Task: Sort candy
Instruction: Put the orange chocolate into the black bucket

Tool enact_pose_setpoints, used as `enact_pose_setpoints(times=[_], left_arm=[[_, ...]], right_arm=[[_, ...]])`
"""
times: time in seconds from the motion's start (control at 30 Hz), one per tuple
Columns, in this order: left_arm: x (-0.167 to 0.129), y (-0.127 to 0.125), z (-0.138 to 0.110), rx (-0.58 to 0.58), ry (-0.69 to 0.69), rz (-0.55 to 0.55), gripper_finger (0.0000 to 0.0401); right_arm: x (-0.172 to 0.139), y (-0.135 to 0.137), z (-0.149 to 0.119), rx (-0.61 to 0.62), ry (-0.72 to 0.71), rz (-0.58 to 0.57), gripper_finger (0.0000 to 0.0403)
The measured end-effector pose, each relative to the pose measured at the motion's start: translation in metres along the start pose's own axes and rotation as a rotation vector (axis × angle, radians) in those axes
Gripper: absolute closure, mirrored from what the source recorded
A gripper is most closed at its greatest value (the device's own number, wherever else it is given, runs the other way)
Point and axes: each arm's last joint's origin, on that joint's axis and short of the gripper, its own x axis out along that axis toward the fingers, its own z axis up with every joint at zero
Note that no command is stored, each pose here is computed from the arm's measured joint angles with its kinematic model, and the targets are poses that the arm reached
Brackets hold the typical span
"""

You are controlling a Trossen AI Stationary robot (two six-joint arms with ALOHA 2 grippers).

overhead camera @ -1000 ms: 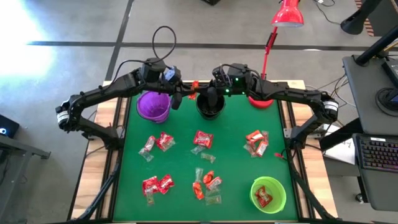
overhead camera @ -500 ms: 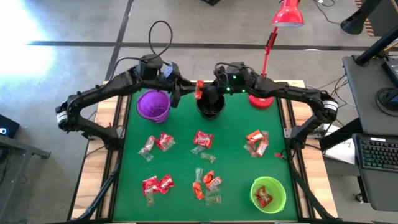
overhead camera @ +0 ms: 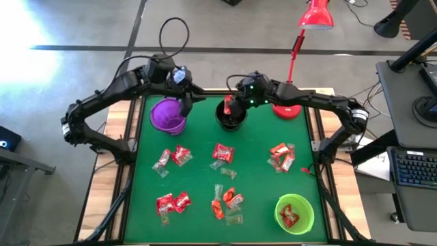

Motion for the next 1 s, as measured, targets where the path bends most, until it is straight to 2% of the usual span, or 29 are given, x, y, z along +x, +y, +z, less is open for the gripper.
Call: enact_pose_setpoints(times=[0.13, 0.37, 0.57, 0.73, 1.0], left_arm=[[-0.004, -0.001, 0.0, 0.021, 0.037, -0.002, 0.0274], [-0.006, -0.002, -0.005, 0.022, 0.092, -0.006, 0.0274], [-0.006, -0.002, -0.009, 0.013, 0.132, -0.01, 0.0274], [-0.007, -0.002, -0.011, 0.022, 0.154, -0.012, 0.0274], [-0.008, -0.003, -0.014, 0.019, 0.178, -0.014, 0.0274]], right_arm=[[0.007, -0.003, -0.008, -0.018, 0.066, -0.031, 0.0385], [0.024, -0.004, -0.021, -0.027, 0.17, -0.061, 0.0344], [0.03, -0.005, -0.024, -0.025, 0.182, -0.066, 0.0301], [0.024, -0.004, -0.02, -0.032, 0.144, -0.099, 0.027], [0.018, -0.001, -0.015, -0.034, 0.123, -0.086, 0.0255]])
